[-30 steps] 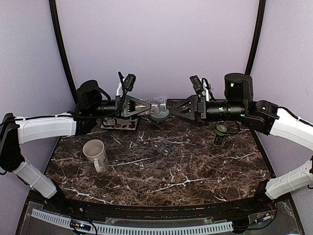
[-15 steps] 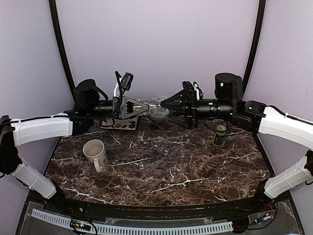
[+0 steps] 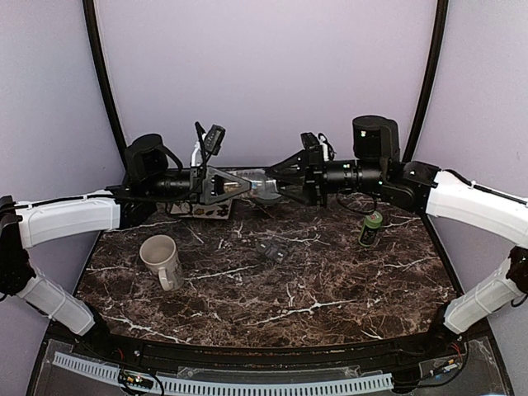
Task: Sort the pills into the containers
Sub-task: Unscrew the lid of the pill bottle.
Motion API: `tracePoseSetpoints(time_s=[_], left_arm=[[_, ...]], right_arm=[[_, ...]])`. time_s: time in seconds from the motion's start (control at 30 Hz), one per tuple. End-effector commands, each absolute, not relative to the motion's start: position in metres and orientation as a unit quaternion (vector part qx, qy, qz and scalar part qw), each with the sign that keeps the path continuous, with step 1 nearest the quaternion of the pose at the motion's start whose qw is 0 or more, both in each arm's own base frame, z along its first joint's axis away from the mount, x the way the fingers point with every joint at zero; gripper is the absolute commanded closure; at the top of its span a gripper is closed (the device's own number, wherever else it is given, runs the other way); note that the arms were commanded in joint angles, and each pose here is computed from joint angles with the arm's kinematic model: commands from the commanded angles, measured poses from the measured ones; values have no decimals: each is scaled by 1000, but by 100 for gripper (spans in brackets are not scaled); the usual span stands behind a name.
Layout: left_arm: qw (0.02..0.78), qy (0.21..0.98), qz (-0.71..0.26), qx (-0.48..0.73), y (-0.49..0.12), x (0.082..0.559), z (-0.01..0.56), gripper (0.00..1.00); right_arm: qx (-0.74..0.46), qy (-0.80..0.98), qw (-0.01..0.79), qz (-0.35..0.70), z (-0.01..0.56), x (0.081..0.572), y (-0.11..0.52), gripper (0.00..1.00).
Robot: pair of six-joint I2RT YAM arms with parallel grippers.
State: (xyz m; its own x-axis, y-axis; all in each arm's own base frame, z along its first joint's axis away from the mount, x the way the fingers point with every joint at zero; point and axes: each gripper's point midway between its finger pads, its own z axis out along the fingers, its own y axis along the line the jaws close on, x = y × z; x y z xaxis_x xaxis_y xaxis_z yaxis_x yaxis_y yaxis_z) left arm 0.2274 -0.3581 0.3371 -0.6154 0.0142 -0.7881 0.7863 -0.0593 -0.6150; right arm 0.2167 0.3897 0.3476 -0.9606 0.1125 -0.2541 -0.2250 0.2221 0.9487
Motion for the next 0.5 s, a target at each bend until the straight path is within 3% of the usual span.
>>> tracePoseSetpoints(time_s=[0.0, 0.17, 0.47], left_arm=[[319, 596, -652, 345, -354, 217, 357, 100], [312, 595, -663, 330, -356, 220, 362, 100], [246, 563, -732, 295, -358, 218, 391, 100]], right_arm=[[-60, 753, 150, 638, 371, 217, 393, 79], [-99, 756, 170, 624, 370, 215, 392, 90], [-282, 732, 289, 549, 363, 207, 383, 90]])
